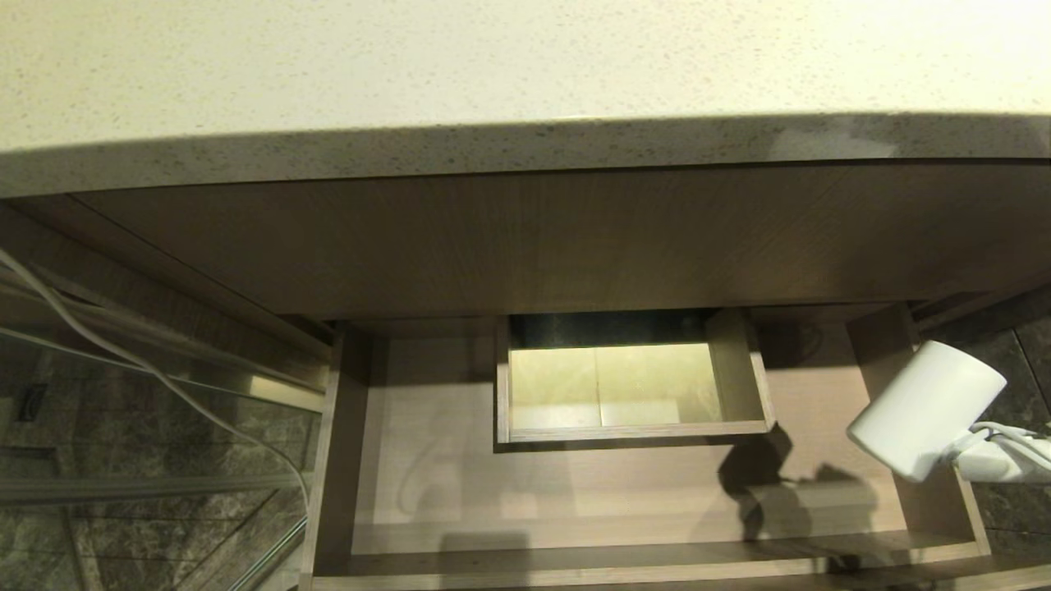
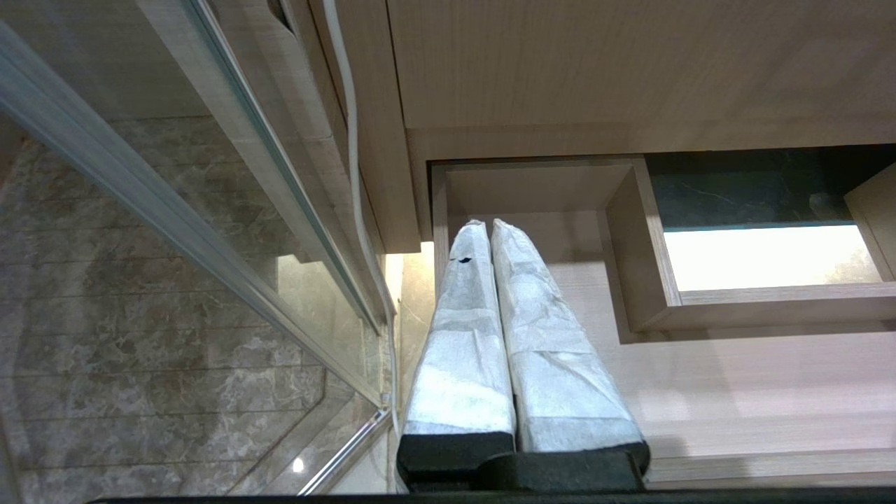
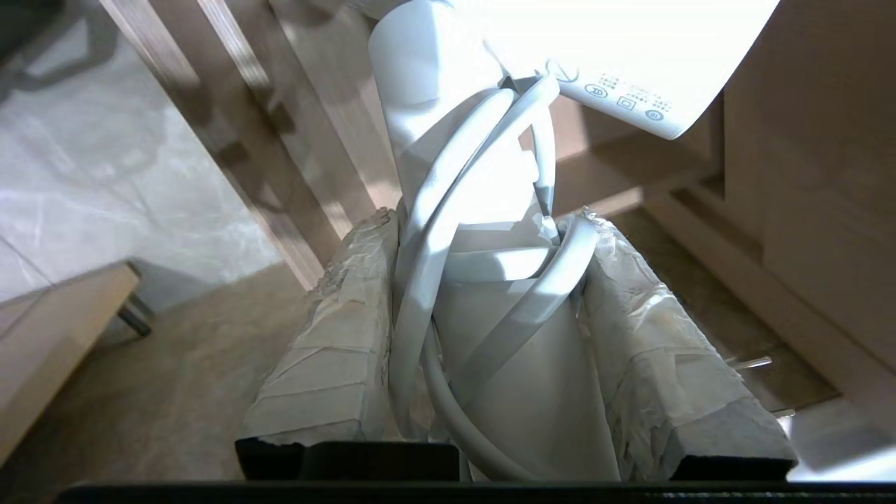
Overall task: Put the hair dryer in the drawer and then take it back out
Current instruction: Place it on the countertop
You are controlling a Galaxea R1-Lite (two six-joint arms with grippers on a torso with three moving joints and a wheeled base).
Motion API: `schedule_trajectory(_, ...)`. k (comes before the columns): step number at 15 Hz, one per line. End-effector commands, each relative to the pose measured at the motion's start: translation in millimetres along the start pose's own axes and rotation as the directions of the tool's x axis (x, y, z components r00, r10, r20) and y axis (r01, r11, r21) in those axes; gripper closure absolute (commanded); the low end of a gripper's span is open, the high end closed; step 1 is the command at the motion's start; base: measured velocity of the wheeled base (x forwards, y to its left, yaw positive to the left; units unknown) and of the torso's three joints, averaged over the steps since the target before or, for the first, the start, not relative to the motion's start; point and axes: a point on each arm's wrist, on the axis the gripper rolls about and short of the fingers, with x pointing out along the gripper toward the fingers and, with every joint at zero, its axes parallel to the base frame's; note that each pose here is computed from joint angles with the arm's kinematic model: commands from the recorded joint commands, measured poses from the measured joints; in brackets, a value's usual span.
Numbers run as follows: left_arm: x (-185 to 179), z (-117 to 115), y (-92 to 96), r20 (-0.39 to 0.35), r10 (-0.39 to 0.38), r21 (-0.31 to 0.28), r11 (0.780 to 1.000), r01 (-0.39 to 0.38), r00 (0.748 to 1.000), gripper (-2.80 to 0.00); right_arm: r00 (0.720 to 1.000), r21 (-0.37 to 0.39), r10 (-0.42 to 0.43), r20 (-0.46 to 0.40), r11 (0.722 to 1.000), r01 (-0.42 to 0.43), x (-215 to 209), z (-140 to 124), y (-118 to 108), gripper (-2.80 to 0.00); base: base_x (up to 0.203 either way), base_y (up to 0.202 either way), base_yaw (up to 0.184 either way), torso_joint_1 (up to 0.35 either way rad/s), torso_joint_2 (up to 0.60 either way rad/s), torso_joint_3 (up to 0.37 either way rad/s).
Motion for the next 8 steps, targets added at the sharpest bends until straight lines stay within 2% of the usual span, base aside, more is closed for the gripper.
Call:
schedule_trajectory(1, 1.1, -11.5, 0.0, -0.038, 0.000, -0.001, 1.000, 0.000, 0.999, 0.00, 0.999, -0.008, -0.001, 0.032, 1.000, 0.002, -2.3, 2.5, 5.2, 0.00, 0.000, 0.000, 0.000, 0.000, 0.00, 0.000)
schedule_trajectory(8, 1.1, -11.5, 0.0, -0.038, 0.000, -0.001, 1.000, 0.000, 0.999, 0.00, 0.996, -0.026, -0.070, 0.063, 0.997, 0.072, -11.0, 5.9, -7.7, 0.00, 0.000, 0.000, 0.000, 0.000, 0.00, 0.000)
